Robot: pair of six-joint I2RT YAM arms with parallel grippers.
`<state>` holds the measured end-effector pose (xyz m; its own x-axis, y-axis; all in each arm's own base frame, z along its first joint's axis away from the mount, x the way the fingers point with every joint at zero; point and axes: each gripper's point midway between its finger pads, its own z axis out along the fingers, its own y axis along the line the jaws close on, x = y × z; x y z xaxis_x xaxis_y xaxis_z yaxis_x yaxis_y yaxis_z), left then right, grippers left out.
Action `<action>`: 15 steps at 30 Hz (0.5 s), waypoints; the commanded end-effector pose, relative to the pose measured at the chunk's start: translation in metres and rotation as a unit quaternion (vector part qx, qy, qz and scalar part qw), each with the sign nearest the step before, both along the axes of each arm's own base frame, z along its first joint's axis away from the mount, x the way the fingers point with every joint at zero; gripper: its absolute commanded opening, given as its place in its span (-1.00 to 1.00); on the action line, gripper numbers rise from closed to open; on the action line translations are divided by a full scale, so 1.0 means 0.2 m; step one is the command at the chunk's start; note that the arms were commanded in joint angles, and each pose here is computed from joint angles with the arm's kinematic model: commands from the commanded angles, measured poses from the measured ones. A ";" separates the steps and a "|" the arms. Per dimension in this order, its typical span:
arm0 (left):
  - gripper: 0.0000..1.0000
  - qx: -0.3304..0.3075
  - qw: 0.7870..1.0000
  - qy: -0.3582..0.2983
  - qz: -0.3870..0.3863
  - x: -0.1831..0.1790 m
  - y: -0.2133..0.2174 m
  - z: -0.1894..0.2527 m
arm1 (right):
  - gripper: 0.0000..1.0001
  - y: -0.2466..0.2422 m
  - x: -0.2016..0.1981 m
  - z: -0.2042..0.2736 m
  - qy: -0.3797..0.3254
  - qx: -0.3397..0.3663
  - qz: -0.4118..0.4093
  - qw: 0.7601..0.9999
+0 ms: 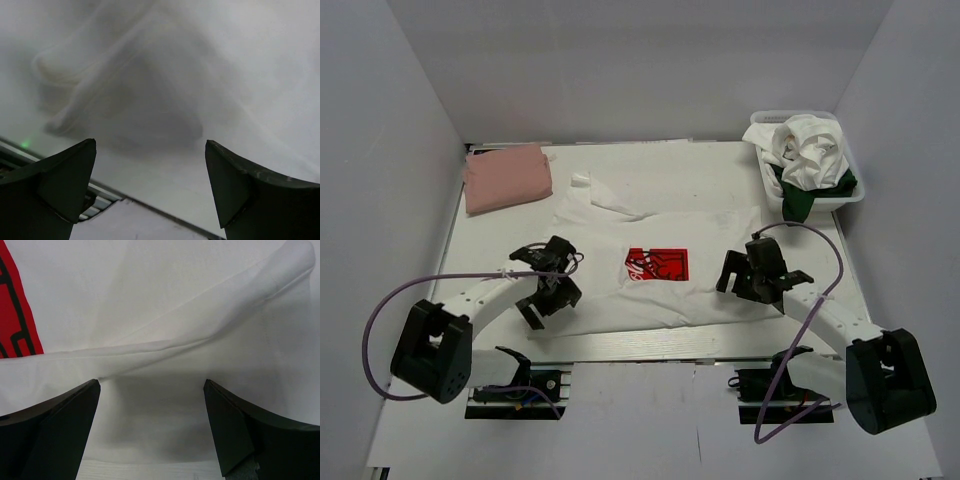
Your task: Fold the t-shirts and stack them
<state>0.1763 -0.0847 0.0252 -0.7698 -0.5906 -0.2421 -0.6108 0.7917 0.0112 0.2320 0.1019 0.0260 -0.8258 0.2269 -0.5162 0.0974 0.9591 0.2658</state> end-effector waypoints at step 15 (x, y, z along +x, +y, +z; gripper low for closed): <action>1.00 0.018 0.956 -0.285 -0.063 0.91 -0.16 0.83 | 0.81 0.13 0.54 0.76 -0.205 0.057 -0.036 0.976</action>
<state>0.2971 -0.1147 0.1607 -0.6456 -0.5581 -0.5213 -0.4976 0.8252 -0.2672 0.3077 0.1203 0.1451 -0.6272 0.2949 -0.7209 0.0318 0.9345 0.3546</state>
